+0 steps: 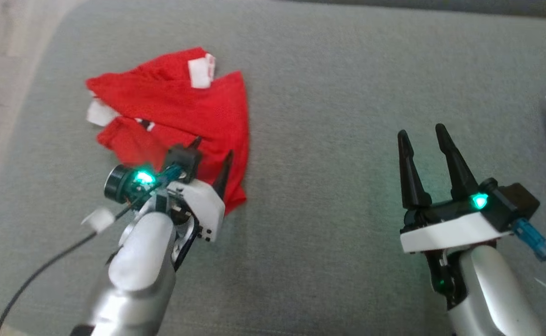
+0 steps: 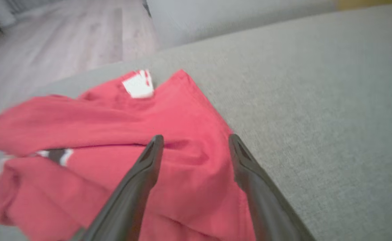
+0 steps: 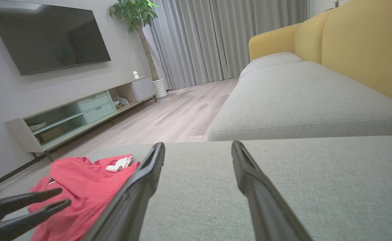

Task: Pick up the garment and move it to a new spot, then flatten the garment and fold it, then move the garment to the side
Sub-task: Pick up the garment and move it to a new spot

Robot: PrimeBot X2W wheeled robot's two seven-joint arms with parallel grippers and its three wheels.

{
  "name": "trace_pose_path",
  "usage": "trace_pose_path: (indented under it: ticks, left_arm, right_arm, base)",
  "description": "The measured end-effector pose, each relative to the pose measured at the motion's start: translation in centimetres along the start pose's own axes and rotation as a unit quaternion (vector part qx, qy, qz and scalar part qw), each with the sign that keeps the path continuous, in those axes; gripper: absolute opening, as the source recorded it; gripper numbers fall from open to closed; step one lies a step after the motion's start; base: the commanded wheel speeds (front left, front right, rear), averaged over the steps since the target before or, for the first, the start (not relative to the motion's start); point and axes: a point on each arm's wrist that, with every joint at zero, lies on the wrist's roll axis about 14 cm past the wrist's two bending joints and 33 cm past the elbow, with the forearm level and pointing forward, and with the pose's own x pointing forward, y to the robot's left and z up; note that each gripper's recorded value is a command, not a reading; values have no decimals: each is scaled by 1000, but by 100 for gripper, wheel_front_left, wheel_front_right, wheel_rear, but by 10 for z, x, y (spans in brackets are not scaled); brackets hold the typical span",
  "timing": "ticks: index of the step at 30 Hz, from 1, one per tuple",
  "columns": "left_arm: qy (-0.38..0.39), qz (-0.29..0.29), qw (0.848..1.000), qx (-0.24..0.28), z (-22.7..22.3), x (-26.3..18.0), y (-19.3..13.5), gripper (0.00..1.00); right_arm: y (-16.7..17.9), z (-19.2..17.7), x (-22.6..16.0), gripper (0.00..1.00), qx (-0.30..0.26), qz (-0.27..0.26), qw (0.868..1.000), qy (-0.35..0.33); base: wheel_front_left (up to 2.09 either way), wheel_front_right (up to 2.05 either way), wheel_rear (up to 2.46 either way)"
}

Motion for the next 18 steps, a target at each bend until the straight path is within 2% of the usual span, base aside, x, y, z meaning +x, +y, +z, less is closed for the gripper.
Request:
trace_pose_path:
  ticks: [4,10,11,12,18]
  left_arm:
    - [95,-30,995,12,-35,18,-13,100]
    - [120,-39,992,20,-35,39,-12,100]
    - [122,-40,992,21,-35,41,-12,59]
    - [121,-41,992,21,-35,42,-13,0]
    - [51,-44,998,3,-16,41,-17,0]
  right_arm:
    - [-14,-4,-1,100,0,-16,1000,4]
    - [-29,-5,-6,100,-3,-37,999,5]
    - [-30,-4,-7,100,-4,-40,999,5]
    - [-32,-3,-9,100,-5,-42,999,5]
    - [-37,8,-15,100,-13,-53,999,-6]
  base:
    - [0,0,0]
    - [0,0,0]
    - [0,0,0]
    - [0,0,0]
    - [0,0,0]
